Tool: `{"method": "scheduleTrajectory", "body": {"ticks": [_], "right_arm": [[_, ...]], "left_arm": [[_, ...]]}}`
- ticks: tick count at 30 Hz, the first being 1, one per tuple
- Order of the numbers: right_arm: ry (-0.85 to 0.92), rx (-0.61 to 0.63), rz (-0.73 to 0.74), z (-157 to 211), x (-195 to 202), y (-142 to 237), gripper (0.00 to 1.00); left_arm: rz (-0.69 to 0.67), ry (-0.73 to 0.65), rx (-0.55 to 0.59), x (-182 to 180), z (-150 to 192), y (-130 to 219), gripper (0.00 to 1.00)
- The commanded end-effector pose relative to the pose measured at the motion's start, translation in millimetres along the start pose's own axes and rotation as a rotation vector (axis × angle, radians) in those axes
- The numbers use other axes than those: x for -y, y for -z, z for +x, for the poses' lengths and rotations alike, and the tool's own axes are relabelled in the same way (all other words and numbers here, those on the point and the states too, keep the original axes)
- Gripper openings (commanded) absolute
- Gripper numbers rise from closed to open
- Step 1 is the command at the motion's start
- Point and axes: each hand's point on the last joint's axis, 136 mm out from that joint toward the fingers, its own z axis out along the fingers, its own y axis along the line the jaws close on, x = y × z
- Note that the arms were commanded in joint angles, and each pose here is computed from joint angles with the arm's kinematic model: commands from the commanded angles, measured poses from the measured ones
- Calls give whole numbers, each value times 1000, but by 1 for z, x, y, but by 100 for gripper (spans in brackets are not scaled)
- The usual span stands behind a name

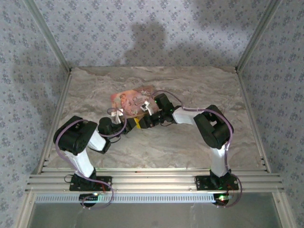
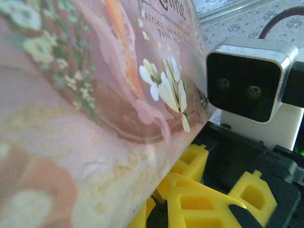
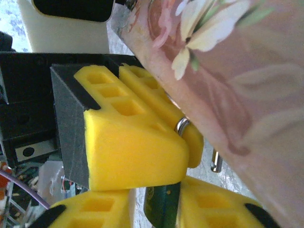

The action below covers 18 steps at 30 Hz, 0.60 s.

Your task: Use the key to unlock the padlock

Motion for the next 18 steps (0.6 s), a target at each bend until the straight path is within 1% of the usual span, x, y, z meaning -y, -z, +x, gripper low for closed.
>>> {"method": "scheduleTrajectory", "body": {"ticks": [1, 7, 12, 18], "right_arm": [[80, 28, -14, -16, -22, 5, 33], [80, 19, 13, -10, -23, 13, 43], [72, 22, 56, -5, -19, 23, 44], [60, 29, 184, 1, -7, 40, 43]], "left_arm": [[-36, 106, -75, -12, 22, 7, 0], [-84, 123, -63, -24, 25, 11, 0], [-106, 127, -57, -29, 24, 12, 0], [-146, 119, -64, -32, 25, 14, 0]]}}
